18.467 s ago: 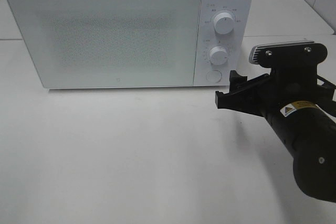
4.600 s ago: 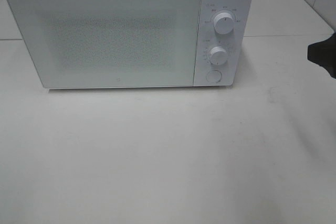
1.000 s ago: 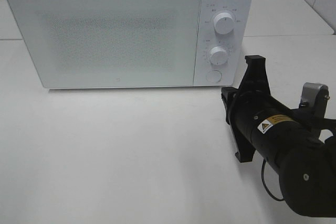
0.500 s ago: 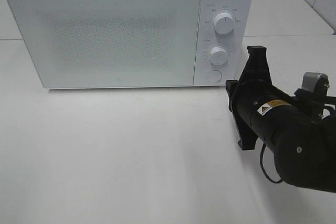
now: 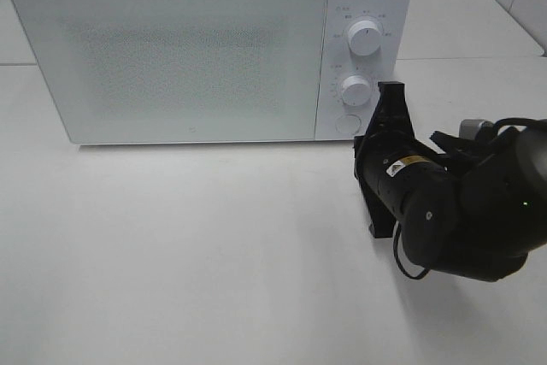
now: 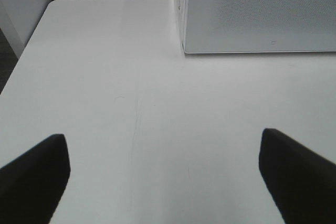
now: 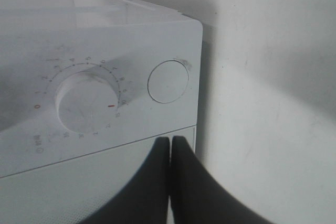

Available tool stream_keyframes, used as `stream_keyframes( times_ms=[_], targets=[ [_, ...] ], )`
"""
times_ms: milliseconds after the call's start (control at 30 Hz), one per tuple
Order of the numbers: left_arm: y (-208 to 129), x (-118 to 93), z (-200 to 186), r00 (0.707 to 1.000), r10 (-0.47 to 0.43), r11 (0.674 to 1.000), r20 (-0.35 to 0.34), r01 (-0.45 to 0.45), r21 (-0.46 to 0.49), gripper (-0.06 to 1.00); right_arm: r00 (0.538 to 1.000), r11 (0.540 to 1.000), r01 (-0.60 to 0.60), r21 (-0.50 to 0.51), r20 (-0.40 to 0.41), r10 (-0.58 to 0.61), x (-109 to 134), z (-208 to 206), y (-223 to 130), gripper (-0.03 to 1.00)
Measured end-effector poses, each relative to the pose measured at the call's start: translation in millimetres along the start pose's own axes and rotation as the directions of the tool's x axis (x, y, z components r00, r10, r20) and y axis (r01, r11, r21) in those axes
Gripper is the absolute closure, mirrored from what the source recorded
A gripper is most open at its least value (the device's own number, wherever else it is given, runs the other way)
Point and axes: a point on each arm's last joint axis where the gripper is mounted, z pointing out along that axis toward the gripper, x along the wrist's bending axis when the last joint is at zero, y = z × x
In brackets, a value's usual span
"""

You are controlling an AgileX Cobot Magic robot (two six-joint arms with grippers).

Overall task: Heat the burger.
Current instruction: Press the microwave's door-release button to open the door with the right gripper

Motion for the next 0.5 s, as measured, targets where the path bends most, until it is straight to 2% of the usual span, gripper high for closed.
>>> stream_keyframes(
  times_ms=[500],
  targets=[
    [0.0,0.0,0.0,1.0,0.0,1.0,0.0,0.0,0.0,0.05,1.0,1.0,-0.004,-0.024,-0.015,0.004,3.2,42.1,0.1,0.96]
  ],
)
